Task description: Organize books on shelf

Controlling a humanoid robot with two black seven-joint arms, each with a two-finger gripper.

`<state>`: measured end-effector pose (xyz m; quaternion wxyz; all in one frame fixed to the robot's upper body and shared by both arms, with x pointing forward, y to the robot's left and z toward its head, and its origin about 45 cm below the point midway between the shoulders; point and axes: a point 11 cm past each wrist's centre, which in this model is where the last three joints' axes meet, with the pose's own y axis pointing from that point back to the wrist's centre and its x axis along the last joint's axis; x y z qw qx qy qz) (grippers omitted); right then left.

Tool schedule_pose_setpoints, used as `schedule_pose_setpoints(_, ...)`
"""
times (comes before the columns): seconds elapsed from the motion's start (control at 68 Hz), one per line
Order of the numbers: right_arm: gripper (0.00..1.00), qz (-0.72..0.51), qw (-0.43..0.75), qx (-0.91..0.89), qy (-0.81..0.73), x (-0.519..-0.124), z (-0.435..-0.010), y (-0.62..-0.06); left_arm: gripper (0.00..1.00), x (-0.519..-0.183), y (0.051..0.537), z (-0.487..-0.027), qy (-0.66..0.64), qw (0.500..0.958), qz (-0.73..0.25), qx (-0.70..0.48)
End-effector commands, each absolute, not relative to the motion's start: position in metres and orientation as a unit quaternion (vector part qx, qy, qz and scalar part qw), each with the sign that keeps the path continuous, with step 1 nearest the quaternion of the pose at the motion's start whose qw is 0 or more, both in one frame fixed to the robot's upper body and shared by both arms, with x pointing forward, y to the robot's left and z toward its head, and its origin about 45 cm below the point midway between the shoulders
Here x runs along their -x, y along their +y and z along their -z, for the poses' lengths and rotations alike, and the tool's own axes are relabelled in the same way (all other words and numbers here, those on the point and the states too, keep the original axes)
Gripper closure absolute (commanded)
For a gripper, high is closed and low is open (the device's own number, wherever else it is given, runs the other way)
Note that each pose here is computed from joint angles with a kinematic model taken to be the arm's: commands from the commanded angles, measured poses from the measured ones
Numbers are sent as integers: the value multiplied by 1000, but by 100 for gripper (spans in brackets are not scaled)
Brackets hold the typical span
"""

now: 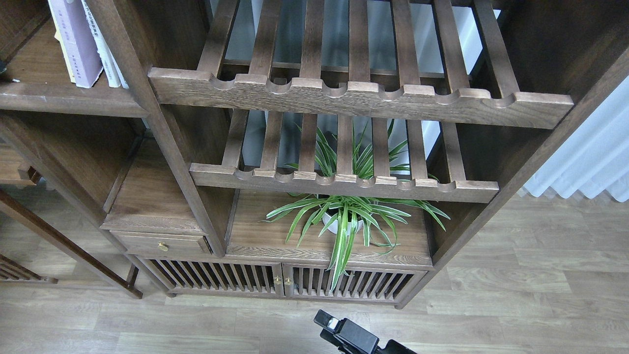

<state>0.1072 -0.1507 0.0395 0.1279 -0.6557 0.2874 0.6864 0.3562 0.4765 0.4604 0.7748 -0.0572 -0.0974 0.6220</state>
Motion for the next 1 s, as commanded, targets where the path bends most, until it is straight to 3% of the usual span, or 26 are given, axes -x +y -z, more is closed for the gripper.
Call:
schedule_pose_setpoints(0.0,0,-686,129,656,287,-108,-40,-150,99,-371,471,-470,-109,775,-621,45)
schedule_pose_setpoints(0.486,0,-694,149,646,282,-112,-43,-144,99,-410,454,-482,-125,775,-619,10)
schedule_pose_setpoints(0.986,0,-695,161,643,277,-118,-47,-139,98,-451,450,-493,-120,772,-622,60)
